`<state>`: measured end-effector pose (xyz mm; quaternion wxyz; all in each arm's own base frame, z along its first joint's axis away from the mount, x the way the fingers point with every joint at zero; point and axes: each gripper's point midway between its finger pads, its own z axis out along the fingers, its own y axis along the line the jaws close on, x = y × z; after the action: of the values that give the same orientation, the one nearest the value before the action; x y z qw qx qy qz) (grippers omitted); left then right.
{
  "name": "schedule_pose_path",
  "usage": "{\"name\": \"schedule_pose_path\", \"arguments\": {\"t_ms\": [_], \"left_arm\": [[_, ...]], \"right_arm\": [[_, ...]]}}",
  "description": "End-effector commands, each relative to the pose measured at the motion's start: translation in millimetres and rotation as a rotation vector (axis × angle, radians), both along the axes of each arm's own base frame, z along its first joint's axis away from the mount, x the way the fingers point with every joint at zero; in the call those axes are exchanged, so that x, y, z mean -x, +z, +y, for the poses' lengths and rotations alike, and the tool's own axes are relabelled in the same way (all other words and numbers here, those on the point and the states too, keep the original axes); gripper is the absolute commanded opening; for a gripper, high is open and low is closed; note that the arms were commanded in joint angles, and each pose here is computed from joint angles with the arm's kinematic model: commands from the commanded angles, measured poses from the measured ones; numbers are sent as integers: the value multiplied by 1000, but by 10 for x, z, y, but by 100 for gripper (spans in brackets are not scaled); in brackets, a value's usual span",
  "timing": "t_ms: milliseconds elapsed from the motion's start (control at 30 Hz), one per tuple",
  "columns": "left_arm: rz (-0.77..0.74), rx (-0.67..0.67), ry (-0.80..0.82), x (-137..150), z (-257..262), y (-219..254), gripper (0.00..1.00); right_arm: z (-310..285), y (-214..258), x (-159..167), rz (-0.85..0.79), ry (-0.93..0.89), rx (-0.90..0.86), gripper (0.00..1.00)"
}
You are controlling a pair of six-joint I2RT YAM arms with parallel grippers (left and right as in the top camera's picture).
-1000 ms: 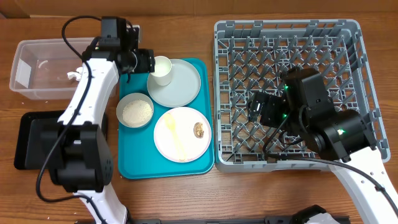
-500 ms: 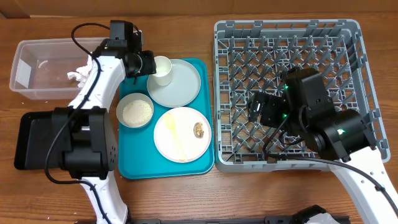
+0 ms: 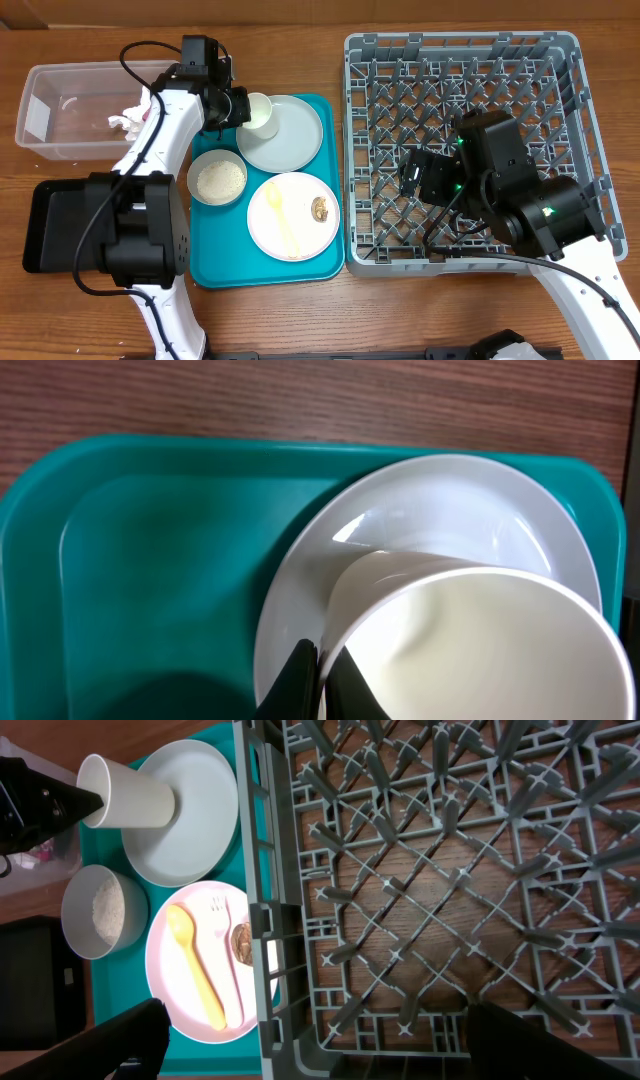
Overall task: Sort waste into correct bins and load items into the dishwasher rack
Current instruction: 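Lift the cup and hand it from the left gripper to the right gripper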
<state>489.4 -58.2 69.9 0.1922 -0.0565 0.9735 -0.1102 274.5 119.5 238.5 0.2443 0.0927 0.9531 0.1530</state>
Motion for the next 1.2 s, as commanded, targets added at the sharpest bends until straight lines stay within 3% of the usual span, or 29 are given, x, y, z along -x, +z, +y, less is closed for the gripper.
{"name": "schedule_pose_path", "arguments": {"t_ms": [0,233,400,700,933,1167], "left_arm": [[-3,4,-7,-34,-43,21,4],[-57,45,-60,31,-142,702,4],[-106,196,-186,402,-422,1434,4],[-300,417,-386,1139,-721,2599,4],[-345,622,-512,1476,-944,3017,4],[-347,771,-604,1644,-1083,3216,4]], "right_arm": [[-11,91,-33,-27,-11,-5,98],[2,115,-62,-42,-11,-12,98],[102,155,-70,-55,39,-48,98],[843,578,125,-163,491,-344,98],[1251,1163,406,-404,901,-558,98],[1315,1382,416,-530,988,-584,97]]}}
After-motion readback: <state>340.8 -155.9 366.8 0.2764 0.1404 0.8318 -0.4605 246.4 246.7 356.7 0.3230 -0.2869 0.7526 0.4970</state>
